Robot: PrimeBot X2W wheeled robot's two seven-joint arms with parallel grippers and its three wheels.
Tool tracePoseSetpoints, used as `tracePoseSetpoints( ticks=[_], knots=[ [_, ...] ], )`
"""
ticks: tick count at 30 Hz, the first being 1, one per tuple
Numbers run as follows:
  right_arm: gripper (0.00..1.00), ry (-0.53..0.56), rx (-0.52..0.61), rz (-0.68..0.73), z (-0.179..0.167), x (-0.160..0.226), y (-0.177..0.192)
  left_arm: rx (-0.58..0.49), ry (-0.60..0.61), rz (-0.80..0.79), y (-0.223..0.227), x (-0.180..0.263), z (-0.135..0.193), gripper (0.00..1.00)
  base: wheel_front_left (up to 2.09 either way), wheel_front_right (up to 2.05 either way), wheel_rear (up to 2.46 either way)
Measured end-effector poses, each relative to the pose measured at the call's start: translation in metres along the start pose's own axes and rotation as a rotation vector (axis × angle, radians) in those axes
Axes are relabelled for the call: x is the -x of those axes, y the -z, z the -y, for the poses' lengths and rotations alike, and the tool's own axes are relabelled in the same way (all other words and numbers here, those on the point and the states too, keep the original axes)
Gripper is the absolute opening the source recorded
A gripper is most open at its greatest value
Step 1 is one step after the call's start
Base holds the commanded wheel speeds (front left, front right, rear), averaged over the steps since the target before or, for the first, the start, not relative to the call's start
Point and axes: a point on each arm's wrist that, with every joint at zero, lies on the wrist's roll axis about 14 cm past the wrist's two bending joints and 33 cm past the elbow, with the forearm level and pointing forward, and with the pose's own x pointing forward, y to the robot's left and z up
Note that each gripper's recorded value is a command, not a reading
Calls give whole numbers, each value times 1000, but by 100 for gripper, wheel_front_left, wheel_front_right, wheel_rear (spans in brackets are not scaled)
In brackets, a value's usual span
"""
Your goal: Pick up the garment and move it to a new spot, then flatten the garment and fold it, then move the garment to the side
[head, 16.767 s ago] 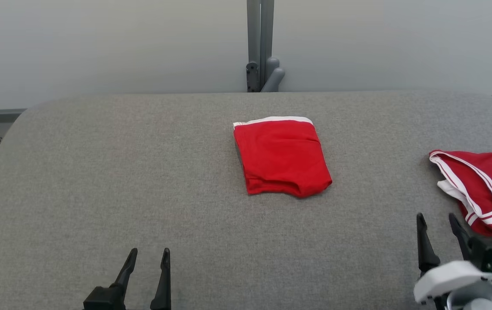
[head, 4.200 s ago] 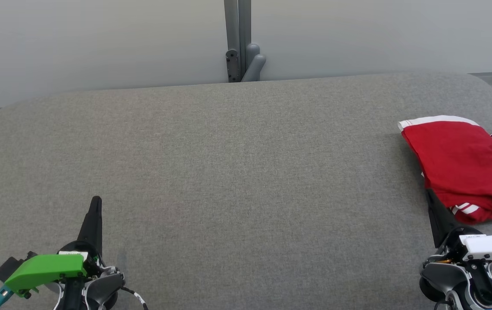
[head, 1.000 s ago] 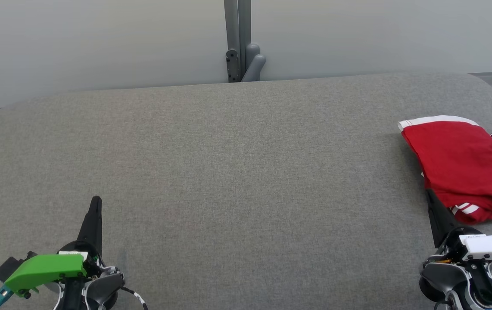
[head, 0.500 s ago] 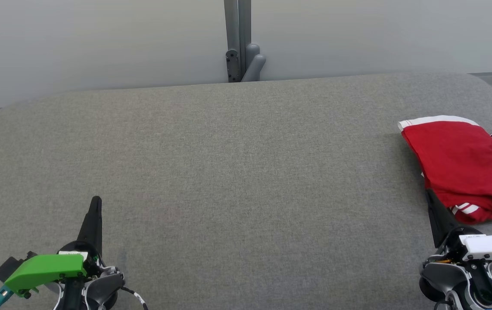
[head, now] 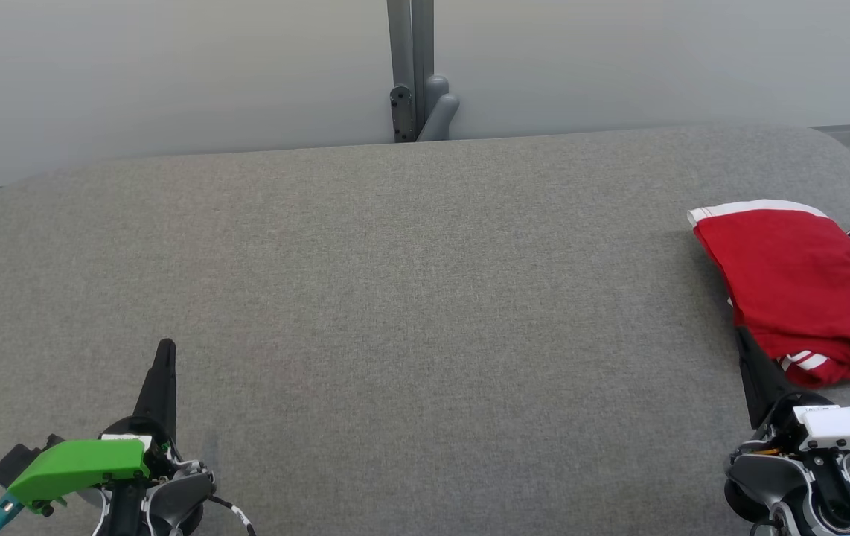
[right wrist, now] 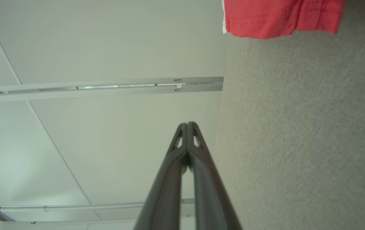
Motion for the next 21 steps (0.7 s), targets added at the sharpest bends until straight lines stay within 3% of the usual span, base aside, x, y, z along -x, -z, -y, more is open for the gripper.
tracePoseSetpoints(
  ticks=[21],
  knots=[
    [0, 0, 0, 0, 0, 0, 0, 0, 0, 0, 0, 0, 0, 0, 0, 0, 0]
  ],
)
